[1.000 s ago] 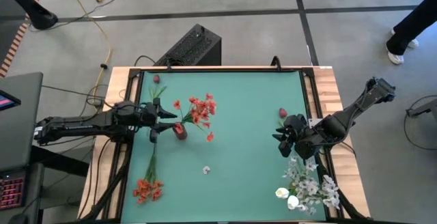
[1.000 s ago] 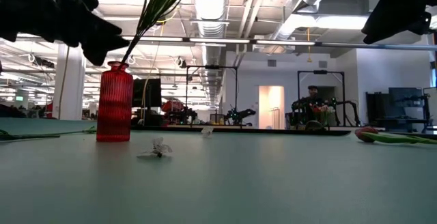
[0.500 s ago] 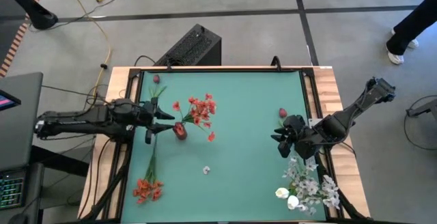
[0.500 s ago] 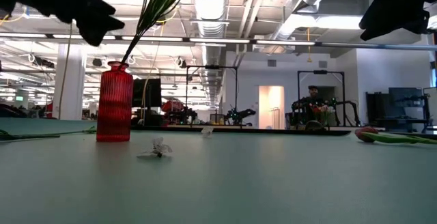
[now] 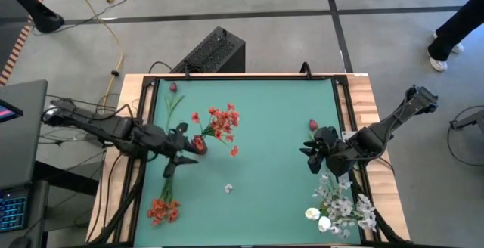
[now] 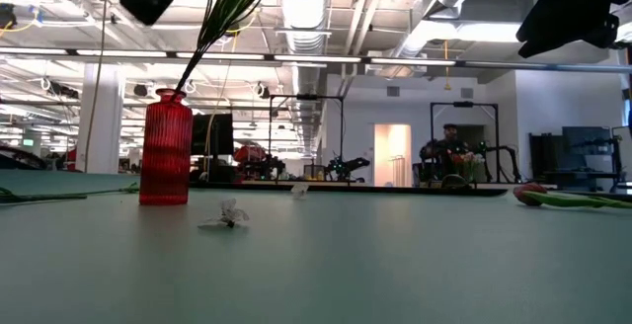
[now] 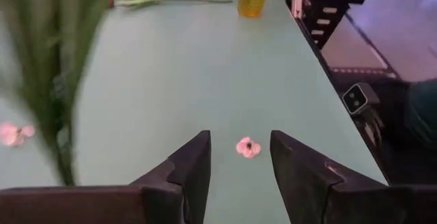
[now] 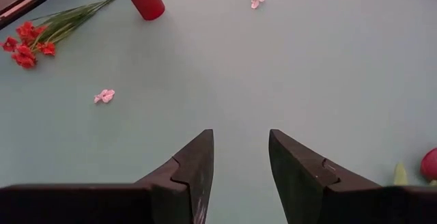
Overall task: Sort flowers into vase by color
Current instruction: Put the top orange flowers into the red vase
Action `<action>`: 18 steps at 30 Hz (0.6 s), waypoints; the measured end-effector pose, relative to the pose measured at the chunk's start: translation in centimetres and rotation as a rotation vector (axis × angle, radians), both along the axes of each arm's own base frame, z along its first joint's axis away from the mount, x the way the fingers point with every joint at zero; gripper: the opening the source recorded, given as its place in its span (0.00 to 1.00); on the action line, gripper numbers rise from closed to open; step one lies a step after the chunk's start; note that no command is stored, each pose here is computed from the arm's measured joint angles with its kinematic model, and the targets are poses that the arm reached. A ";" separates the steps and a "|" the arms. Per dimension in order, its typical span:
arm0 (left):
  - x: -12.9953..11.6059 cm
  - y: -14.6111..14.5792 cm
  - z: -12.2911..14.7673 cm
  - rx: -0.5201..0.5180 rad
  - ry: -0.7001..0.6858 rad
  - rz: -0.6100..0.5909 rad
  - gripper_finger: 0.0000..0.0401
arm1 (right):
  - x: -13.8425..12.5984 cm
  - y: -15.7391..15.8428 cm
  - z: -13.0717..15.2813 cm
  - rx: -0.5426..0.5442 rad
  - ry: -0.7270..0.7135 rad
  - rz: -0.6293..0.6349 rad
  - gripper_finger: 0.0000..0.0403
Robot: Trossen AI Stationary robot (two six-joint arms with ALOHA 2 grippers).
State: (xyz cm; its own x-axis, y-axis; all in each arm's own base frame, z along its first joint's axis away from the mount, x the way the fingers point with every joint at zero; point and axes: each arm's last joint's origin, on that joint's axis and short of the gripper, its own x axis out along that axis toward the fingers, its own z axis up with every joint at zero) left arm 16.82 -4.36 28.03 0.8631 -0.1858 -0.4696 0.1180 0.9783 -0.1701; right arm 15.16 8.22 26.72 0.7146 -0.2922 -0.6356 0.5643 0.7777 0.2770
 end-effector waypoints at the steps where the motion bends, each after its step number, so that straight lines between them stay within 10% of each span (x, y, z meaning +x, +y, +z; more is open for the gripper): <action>1: 0.4 -0.6 0.2 0.016 0.004 -0.003 0.33 | 0.0 0.0 0.0 -0.001 0.000 0.000 0.41; 18: 2.6 -10.6 -1.1 0.110 0.040 -0.130 0.11 | 0.0 0.0 0.0 -0.029 0.012 0.028 0.41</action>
State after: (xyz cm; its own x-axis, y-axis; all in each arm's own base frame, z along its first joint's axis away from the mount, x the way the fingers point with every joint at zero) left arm 19.47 -15.00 26.93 0.8155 -0.2401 -0.5265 0.2398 0.9683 -0.0702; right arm 15.16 8.23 26.72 0.7149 -0.2903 -0.6361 0.5454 0.8008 0.2474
